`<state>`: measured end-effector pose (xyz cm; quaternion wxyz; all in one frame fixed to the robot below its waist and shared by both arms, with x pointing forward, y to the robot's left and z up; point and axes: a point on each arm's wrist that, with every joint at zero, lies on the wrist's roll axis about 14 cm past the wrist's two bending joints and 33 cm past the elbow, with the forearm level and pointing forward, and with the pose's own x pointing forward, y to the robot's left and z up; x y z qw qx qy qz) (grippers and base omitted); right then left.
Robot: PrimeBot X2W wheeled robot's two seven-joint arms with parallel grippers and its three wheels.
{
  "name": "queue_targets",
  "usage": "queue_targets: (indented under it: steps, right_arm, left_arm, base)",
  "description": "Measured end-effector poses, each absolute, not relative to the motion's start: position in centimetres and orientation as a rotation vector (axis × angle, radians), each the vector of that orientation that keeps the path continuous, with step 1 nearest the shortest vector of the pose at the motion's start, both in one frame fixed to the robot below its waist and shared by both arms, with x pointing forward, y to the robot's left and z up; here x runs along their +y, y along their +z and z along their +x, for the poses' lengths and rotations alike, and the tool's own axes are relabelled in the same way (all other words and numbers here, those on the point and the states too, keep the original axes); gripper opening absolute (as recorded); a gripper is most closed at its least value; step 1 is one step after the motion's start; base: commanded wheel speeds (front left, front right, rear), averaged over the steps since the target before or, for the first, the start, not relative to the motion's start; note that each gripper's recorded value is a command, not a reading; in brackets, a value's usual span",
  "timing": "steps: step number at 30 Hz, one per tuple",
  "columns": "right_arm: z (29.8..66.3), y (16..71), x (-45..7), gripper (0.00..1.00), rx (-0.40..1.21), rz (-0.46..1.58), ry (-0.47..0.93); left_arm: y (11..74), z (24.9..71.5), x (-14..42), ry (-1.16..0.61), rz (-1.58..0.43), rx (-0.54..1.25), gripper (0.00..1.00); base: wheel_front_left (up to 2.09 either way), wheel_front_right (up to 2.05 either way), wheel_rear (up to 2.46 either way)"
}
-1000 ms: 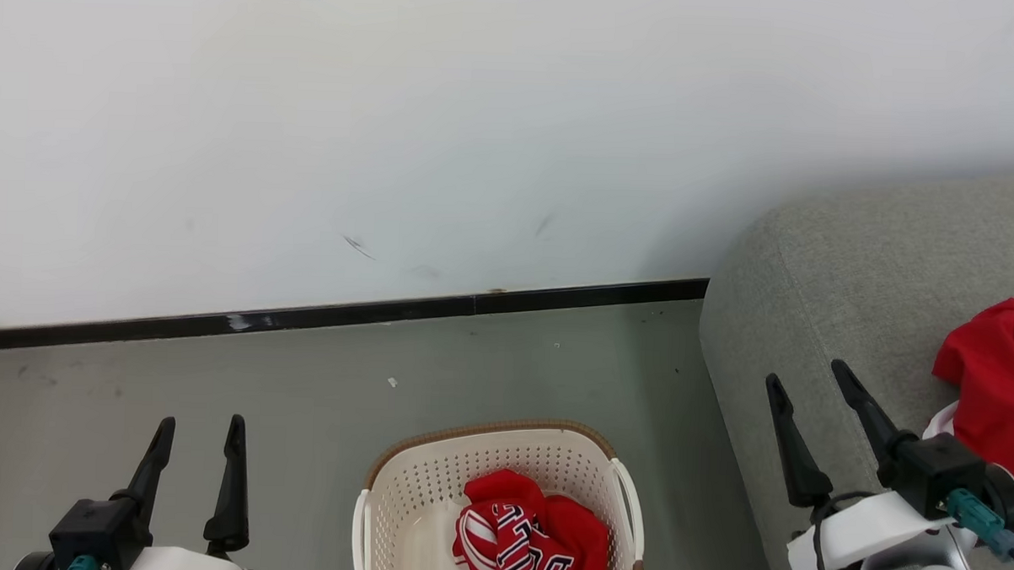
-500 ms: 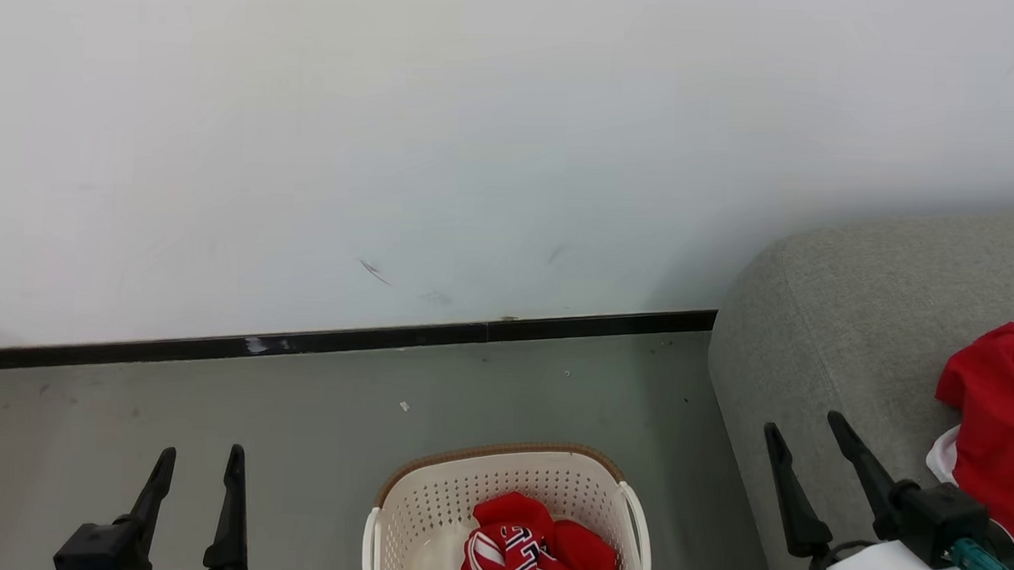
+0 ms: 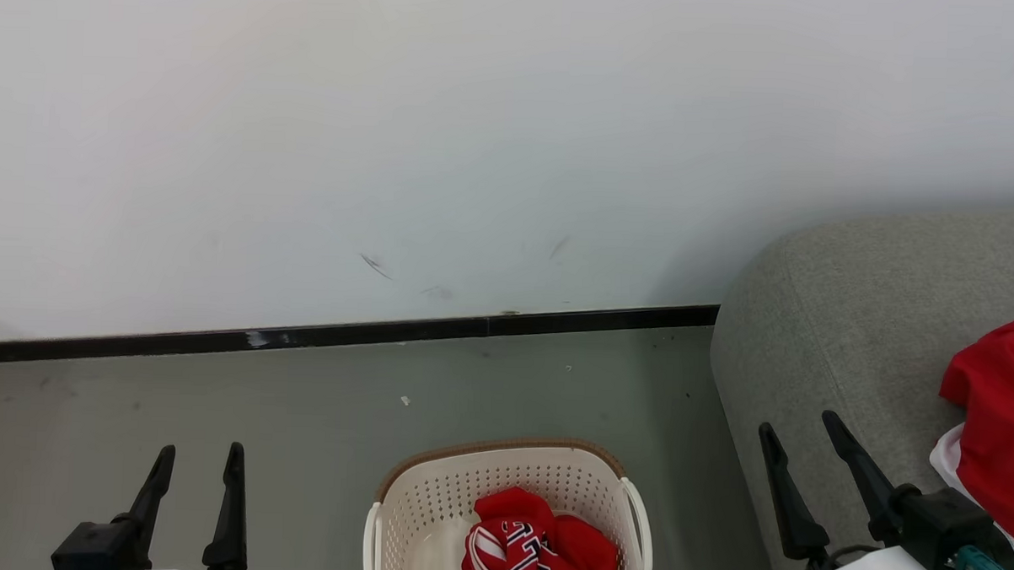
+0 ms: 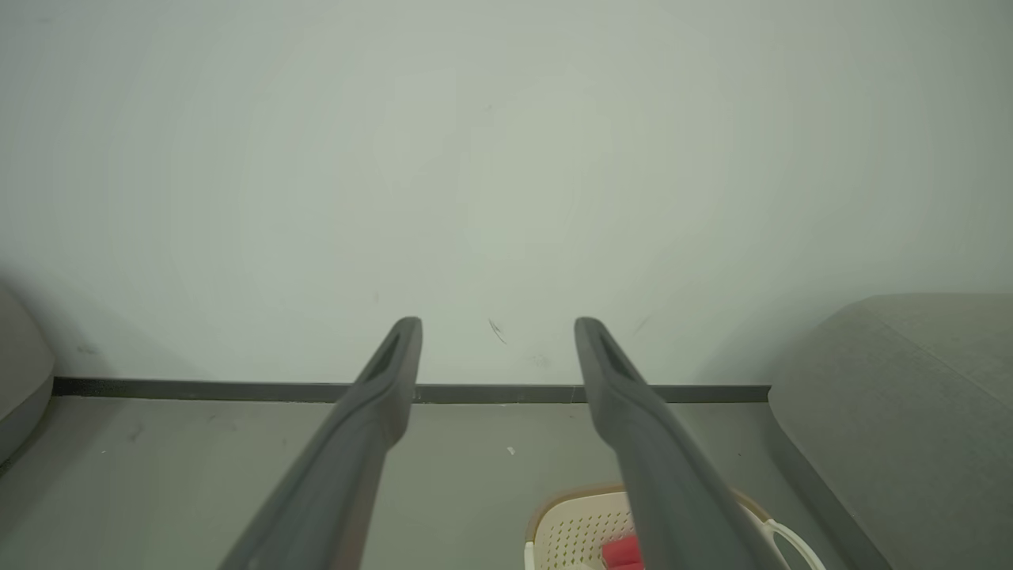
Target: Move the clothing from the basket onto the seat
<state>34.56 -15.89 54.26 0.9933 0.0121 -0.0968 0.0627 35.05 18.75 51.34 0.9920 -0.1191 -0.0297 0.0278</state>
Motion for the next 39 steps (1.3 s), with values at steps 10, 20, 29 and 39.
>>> queue_targets:
  steps: [10, 20, 29, 39]
  right_arm:
    - [34.8, 54.3, -15.9, 1.0, -0.196, 0.024, 0.126]
    - [34.8, 53.6, -16.5, 1.0, -0.172, 0.022, 0.108]
    - [35.3, 54.2, -17.1, 1.0, -0.188, -0.047, 0.093]
    - [36.0, 53.7, -18.7, 1.0, -0.163, -0.091, 0.047]
  left_arm:
    - [51.1, 35.3, 19.0, 0.061, -0.243, -0.05, 1.0]
    - [50.3, 35.8, 18.2, 0.01, -0.217, -0.007, 1.0]
    - [50.0, 37.7, 14.1, -0.131, -0.22, 0.042, 1.0]
    - [47.5, 39.8, 8.2, -0.29, -0.232, 0.16, 1.0]
  base:
    - [0.0, 0.0, 0.0]
    - [0.0, 0.0, 0.0]
    - [0.0, 0.0, 0.0]
    - [0.0, 0.0, 0.0]
